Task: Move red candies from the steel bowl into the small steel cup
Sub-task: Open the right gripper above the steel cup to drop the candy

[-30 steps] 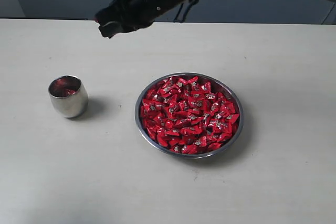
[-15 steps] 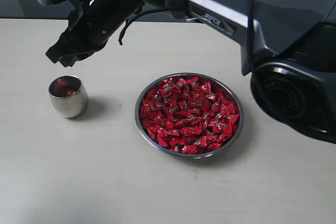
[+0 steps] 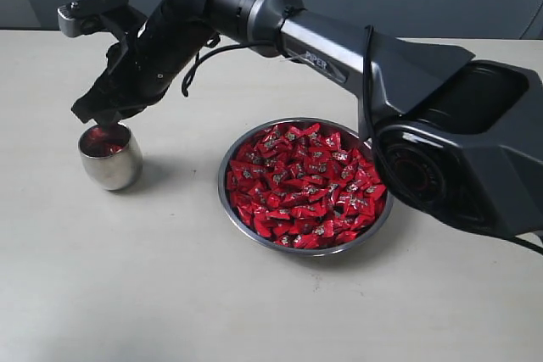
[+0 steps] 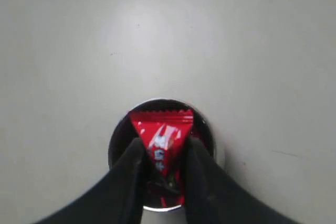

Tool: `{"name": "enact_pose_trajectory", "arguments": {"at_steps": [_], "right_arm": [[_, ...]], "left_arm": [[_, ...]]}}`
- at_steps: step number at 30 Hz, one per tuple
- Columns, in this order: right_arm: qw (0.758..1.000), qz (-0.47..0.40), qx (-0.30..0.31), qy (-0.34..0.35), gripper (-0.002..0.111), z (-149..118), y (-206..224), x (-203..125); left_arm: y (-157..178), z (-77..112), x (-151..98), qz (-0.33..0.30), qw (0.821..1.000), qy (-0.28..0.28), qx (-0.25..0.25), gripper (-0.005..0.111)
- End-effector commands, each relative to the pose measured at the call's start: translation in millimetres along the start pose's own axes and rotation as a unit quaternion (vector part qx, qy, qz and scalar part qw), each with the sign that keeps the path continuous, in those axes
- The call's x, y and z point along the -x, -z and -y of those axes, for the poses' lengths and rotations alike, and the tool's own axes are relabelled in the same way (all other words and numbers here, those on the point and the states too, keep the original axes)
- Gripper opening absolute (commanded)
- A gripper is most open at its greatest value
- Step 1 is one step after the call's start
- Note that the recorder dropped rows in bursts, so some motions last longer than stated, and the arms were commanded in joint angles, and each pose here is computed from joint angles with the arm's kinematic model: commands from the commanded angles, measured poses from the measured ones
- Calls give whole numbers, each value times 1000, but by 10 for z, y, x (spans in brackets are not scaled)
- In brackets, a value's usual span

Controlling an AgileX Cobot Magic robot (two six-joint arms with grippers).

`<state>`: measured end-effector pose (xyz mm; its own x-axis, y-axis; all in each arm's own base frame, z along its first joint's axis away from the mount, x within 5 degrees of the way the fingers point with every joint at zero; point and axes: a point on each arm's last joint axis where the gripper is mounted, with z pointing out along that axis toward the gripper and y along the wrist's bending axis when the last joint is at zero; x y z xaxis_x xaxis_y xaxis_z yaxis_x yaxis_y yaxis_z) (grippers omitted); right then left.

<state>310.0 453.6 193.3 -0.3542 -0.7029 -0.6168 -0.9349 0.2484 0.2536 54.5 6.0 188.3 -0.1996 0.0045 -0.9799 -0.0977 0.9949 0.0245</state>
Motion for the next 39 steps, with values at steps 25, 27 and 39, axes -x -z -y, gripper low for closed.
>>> {"name": "enact_pose_trajectory", "arguments": {"at_steps": [25, 27, 39], "right_arm": [[1000, 12, -7, 3, -1, -13, -77, 10], [1000, 13, -4, 0, -1, -18, -77, 13], [1000, 13, 1, 1, 5, -26, -77, 13]], "left_arm": [[0, 4, -9, 1, 1000, 0, -4, 0], [0, 4, -9, 1, 1000, 0, -4, 0], [0, 4, -9, 1, 1000, 0, -4, 0]]}}
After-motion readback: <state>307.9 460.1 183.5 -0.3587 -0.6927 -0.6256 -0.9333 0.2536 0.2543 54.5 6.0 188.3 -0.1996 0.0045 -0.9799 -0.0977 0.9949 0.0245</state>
